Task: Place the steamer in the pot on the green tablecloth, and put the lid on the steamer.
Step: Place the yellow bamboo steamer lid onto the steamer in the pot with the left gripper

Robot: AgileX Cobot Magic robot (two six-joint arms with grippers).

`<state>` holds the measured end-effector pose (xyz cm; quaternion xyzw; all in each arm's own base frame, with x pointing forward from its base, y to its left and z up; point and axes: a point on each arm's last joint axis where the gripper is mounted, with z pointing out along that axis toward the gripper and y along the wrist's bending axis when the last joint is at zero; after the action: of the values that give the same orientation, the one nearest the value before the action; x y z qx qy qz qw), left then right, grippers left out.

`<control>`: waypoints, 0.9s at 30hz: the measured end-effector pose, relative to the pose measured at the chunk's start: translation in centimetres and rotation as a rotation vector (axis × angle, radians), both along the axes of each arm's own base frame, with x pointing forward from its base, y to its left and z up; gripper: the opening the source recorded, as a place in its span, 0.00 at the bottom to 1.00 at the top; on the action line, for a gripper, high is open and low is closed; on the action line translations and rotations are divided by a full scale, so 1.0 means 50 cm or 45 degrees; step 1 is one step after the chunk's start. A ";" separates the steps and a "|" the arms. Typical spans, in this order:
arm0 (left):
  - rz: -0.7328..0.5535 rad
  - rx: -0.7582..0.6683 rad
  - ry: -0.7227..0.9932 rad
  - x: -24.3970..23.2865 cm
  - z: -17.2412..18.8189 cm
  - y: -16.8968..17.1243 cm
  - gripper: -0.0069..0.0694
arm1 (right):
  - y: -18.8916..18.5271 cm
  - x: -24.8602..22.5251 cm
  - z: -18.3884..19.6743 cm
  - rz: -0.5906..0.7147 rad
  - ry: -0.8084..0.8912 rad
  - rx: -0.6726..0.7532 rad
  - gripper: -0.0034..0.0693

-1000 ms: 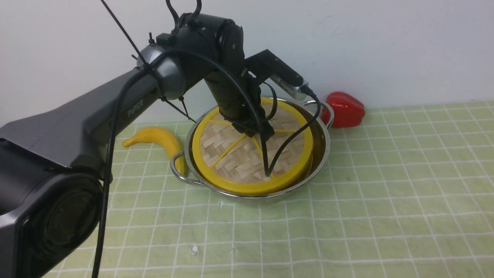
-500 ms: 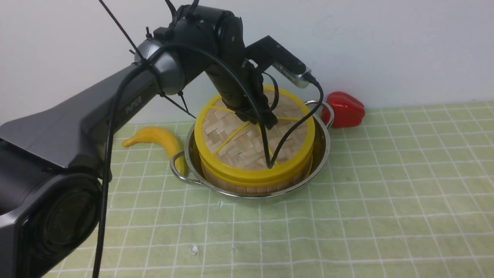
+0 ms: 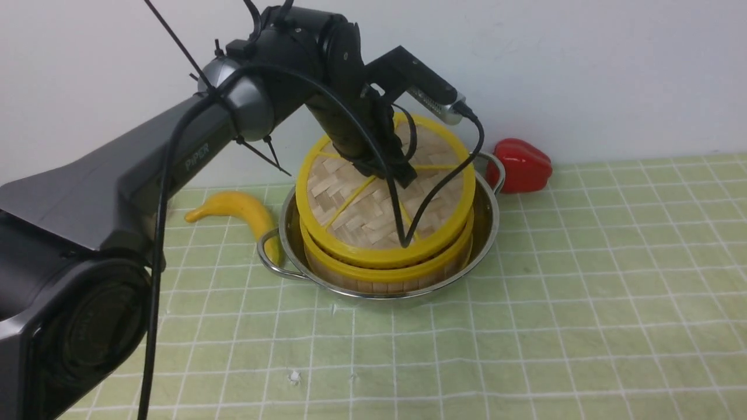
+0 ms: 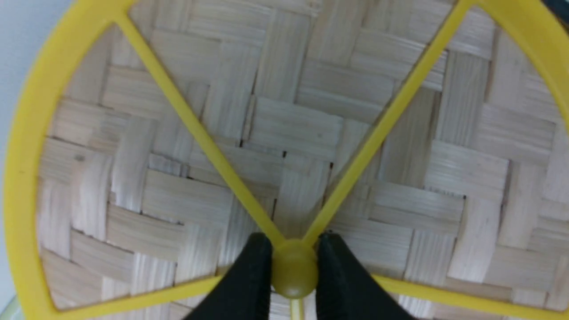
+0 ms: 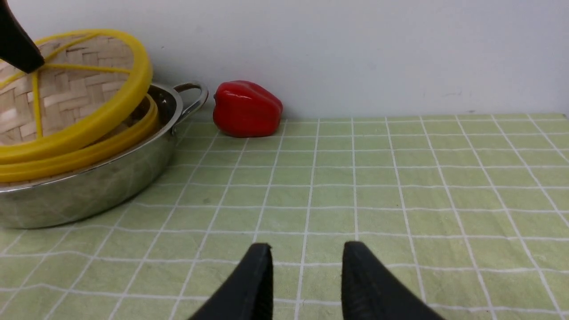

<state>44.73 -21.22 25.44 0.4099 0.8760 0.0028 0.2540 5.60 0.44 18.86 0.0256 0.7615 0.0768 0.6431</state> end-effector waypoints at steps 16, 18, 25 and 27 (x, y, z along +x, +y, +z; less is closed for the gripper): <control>0.086 -0.030 0.053 -0.040 0.118 0.019 0.25 | 0.000 0.000 0.000 0.000 0.000 0.000 0.38; 0.087 -0.024 0.061 -0.038 0.113 0.019 0.25 | 0.000 0.000 0.000 0.000 0.000 0.000 0.38; 0.052 0.045 0.178 -0.013 0.022 0.006 0.25 | 0.000 0.000 0.000 0.000 0.000 0.000 0.38; 0.052 0.059 0.206 -0.006 -0.005 0.003 0.25 | 0.000 0.000 0.000 0.000 0.000 0.000 0.38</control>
<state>44.45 -21.09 25.18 0.3967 0.9016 -0.0049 0.1727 5.60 0.44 18.86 0.0256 0.7615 0.0768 0.6431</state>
